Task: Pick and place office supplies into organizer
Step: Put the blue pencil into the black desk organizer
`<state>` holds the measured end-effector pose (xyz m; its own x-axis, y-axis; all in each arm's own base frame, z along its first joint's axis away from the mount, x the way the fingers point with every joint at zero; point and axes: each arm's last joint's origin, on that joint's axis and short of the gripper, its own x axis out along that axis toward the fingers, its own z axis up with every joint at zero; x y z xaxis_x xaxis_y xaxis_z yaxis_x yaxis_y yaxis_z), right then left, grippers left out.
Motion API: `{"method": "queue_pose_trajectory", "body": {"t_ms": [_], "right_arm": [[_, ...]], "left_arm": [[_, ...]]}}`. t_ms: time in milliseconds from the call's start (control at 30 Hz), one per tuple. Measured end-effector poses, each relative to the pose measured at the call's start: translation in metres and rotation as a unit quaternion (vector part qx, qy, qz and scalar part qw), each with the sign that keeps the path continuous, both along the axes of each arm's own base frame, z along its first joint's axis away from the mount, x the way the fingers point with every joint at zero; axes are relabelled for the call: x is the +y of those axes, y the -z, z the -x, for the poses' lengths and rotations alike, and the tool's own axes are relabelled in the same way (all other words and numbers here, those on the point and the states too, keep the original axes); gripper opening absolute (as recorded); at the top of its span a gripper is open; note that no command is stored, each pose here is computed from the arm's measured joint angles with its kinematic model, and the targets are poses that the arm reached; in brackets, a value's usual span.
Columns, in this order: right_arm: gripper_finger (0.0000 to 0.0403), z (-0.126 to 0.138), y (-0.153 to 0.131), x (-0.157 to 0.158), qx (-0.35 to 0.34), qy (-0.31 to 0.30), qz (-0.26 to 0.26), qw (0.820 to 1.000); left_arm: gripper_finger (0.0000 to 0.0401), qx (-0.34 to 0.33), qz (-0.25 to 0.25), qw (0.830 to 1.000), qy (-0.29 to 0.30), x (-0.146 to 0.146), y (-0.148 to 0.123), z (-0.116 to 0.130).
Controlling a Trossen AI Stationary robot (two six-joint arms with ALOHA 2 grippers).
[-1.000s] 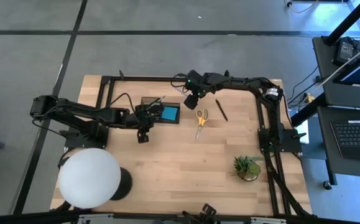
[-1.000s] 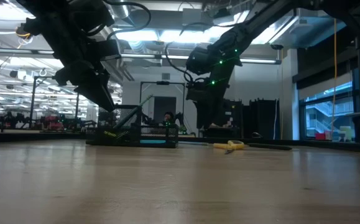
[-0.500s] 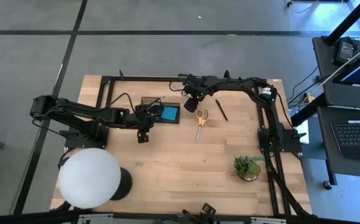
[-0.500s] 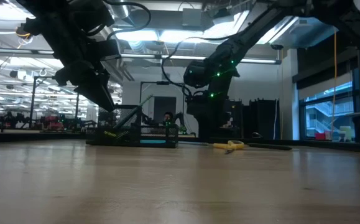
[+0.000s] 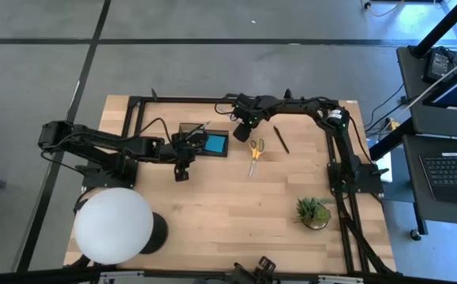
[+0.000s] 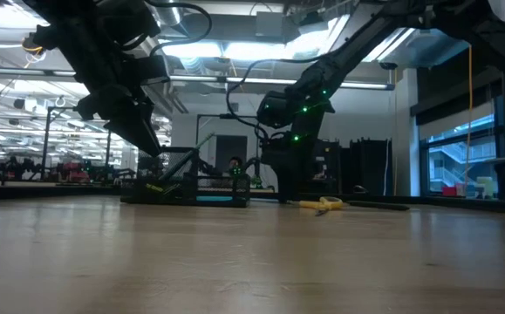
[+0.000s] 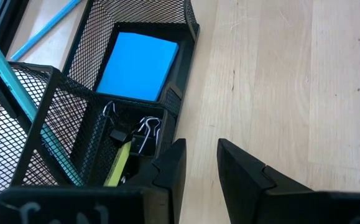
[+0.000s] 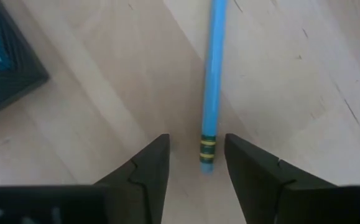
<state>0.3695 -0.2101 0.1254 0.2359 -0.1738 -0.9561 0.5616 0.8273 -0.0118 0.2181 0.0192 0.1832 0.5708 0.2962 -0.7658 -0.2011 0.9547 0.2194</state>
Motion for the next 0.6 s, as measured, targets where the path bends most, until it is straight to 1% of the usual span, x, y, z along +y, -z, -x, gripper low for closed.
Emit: {"method": "queue_pose_trajectory", "body": {"t_ms": [100,200,600], "right_arm": [[0.0156,0.0012,0.0009,-0.0002,0.004,0.006,-0.004,1.0],[0.0143,0.0015,0.0016,0.0,0.007,0.001,-0.004,1.0],[0.0045,0.004,0.0028,0.0007,0.024,-0.011,-0.004,1.0]], "left_arm": [[0.0086,0.0,0.0,1.0,0.0,0.0,0.0,0.0],[0.0086,0.0,0.0,1.0,0.0,0.0,0.0,0.0],[0.0086,0.0,0.0,1.0,0.0,0.0,0.0,-0.0001]]}}
